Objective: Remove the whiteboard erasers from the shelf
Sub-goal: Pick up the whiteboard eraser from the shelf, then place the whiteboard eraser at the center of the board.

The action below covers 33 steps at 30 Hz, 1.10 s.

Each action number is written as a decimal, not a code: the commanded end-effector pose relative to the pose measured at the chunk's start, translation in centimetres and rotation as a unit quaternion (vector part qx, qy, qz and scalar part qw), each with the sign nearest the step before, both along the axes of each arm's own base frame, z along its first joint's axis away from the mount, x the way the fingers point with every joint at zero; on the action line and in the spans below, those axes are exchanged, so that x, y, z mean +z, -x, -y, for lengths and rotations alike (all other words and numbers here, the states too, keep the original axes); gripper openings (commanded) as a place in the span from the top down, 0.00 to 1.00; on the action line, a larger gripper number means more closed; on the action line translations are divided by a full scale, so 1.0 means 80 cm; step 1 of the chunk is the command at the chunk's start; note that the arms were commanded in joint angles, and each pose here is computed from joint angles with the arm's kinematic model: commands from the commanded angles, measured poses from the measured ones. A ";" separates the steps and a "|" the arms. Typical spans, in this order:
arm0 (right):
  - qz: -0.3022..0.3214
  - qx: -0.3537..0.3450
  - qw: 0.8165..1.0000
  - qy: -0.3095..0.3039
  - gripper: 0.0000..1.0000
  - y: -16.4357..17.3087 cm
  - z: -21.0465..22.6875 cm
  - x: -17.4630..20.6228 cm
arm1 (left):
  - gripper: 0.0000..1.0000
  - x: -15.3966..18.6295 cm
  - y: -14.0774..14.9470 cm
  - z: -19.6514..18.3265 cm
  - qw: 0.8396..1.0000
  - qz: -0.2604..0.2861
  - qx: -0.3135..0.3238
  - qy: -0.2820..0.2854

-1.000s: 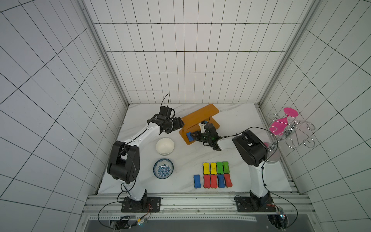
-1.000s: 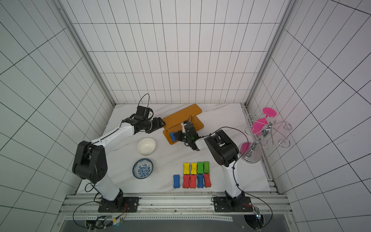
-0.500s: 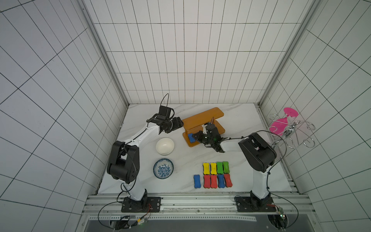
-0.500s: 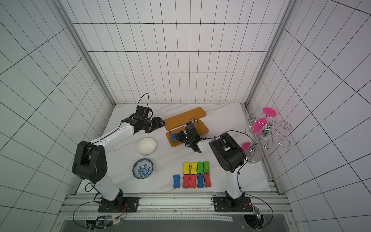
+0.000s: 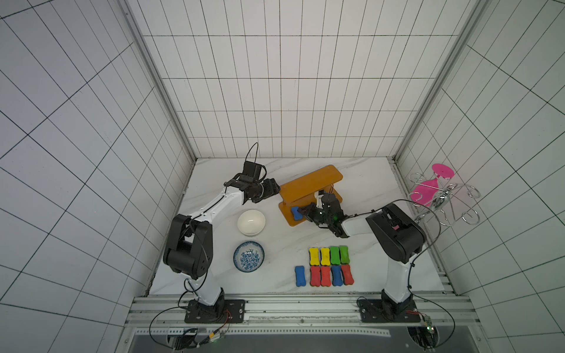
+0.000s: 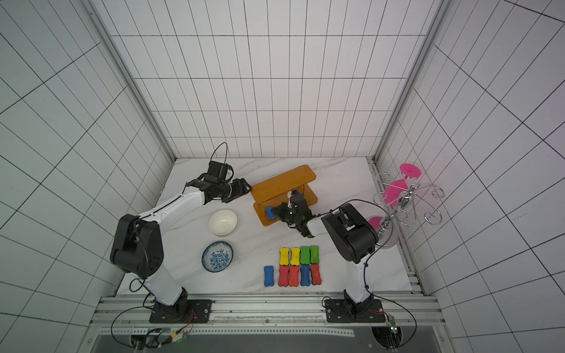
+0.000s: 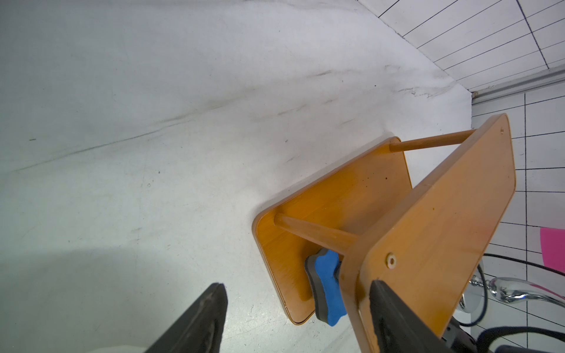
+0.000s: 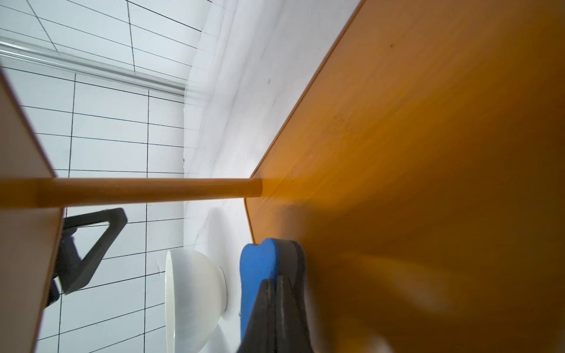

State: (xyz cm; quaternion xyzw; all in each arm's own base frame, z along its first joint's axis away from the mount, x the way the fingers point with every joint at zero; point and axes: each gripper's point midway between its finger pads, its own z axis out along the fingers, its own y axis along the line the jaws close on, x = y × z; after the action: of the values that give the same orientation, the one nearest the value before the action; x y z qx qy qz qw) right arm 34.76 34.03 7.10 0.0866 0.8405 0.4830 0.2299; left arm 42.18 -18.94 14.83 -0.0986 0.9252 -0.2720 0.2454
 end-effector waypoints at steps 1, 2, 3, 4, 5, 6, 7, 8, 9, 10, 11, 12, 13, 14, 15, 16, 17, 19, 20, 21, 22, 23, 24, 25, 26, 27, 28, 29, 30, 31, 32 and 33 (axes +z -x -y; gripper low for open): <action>0.051 -0.014 0.999 0.000 1.00 0.016 0.000 0.051 | 0.23 0.022 0.000 -0.002 1.000 0.020 0.002 -0.002; 0.059 -0.021 0.998 0.014 1.00 0.026 0.002 0.055 | 0.23 0.027 0.003 -0.001 1.000 0.022 0.001 0.000; 0.063 -0.028 0.997 0.031 1.00 0.035 0.006 0.054 | 0.23 0.031 0.006 -0.001 1.000 0.023 0.000 0.001; 0.069 -0.038 0.996 0.050 1.00 0.049 0.010 0.056 | 0.23 0.035 0.010 -0.001 1.000 0.025 -0.001 0.001; 0.076 -0.054 0.993 0.068 1.00 0.061 0.019 0.056 | 0.23 0.038 0.016 -0.002 1.000 0.028 -0.001 0.001; 0.081 -0.061 0.991 0.083 1.00 0.075 0.022 0.055 | 0.23 0.043 0.020 -0.003 0.999 0.032 -0.002 0.002; 0.083 -0.071 0.988 0.105 1.00 0.088 0.029 0.051 | 0.23 0.047 0.026 -0.003 0.999 0.036 -0.003 0.003; 0.088 -0.079 0.986 0.119 1.00 0.103 0.034 0.053 | 0.23 0.050 0.032 -0.004 0.999 0.040 -0.004 0.004; 0.089 -0.085 0.984 0.131 1.00 0.115 0.039 0.050 | 0.23 0.052 0.037 -0.005 0.999 0.041 -0.006 0.004; 0.088 -0.089 0.982 0.142 1.00 0.130 0.044 0.045 | 0.23 0.054 0.043 -0.007 0.999 0.042 -0.007 0.005; 0.088 -0.091 0.980 0.152 1.00 0.143 0.047 0.039 | 0.23 0.055 0.050 -0.007 0.999 0.045 -0.009 0.006; 0.085 -0.094 0.979 0.158 1.00 0.152 0.050 0.032 | 0.23 0.055 0.055 -0.009 0.999 0.046 -0.010 0.006; 0.079 -0.099 0.978 0.164 1.00 0.163 0.053 0.023 | 0.23 0.055 0.060 -0.011 0.999 0.047 -0.011 0.005; 0.077 -0.097 0.978 0.167 1.00 0.173 0.053 0.014 | 0.23 0.054 0.066 -0.012 0.999 0.048 -0.013 0.004; 0.074 -0.094 0.978 0.171 1.00 0.180 0.050 0.007 | 0.22 0.053 0.070 -0.014 0.999 0.048 -0.013 0.003; 0.069 -0.091 0.978 0.175 1.00 0.186 0.047 -0.002 | 0.22 0.054 0.073 -0.015 0.999 0.050 -0.014 0.004; 0.067 -0.086 0.978 0.178 1.00 0.192 0.044 -0.009 | 0.22 0.054 0.077 -0.016 0.999 0.050 -0.016 0.003; 0.063 -0.083 0.980 0.172 1.00 0.196 0.037 -0.016 | 0.22 0.056 0.082 -0.019 0.998 0.054 -0.017 0.002; 0.065 -0.080 0.980 0.171 1.00 0.198 0.035 -0.017 | 0.22 0.056 0.084 -0.021 0.998 0.054 -0.016 0.000; 0.063 -0.081 0.980 0.170 1.00 0.199 0.035 -0.016 | 0.22 0.057 0.086 -0.022 0.998 0.055 -0.018 -0.002; 0.064 -0.083 0.980 0.172 1.00 0.199 0.036 -0.013 | 0.22 0.057 0.089 -0.024 0.998 0.055 -0.018 -0.004; 0.068 -0.084 0.978 0.178 1.00 0.200 0.037 -0.009 | 0.22 0.057 0.091 -0.025 0.998 0.054 -0.019 -0.005; 0.073 -0.086 0.976 0.186 1.00 0.201 0.037 -0.006 | 0.22 0.058 0.092 -0.026 0.998 0.055 -0.020 -0.005; 0.076 -0.087 0.974 0.194 1.00 0.203 0.038 -0.005 | 0.22 0.059 0.094 -0.028 0.998 0.057 -0.019 -0.006; 0.076 -0.086 0.973 0.199 1.00 0.204 0.038 -0.007 | 0.22 0.060 0.095 -0.029 0.998 0.059 -0.019 -0.007; 0.074 -0.085 0.974 0.199 1.00 0.206 0.037 -0.009 | 0.22 0.061 0.095 -0.030 0.998 0.059 -0.019 -0.007; 0.070 -0.085 0.974 0.200 1.00 0.208 0.037 -0.012 | 0.22 0.063 0.096 -0.031 0.998 0.060 -0.019 -0.006; 0.065 -0.085 0.974 0.202 1.00 0.209 0.038 -0.016 | 0.22 0.064 0.095 -0.032 0.998 0.061 -0.018 -0.007; 0.061 -0.085 0.973 0.204 1.00 0.211 0.039 -0.018 | 0.22 0.065 0.096 -0.033 0.998 0.062 -0.017 -0.006; 0.056 -0.085 0.973 0.208 1.00 0.213 0.041 -0.021 | 0.21 0.065 0.096 -0.035 0.998 0.062 -0.016 -0.006; 0.049 -0.087 0.972 0.211 1.00 0.215 0.043 -0.023 | 0.22 0.067 0.096 -0.035 0.998 0.064 -0.015 -0.005; 0.046 -0.087 0.972 0.214 1.00 0.217 0.046 -0.026 | 0.21 0.066 0.096 -0.036 0.998 0.063 -0.015 -0.005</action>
State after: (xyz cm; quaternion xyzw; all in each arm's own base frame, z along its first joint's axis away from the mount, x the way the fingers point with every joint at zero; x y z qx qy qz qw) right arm 17.45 30.91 5.06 0.0712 0.8988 0.2902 0.3207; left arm 34.77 -16.52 19.88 -0.0713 0.9114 -0.2801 0.2929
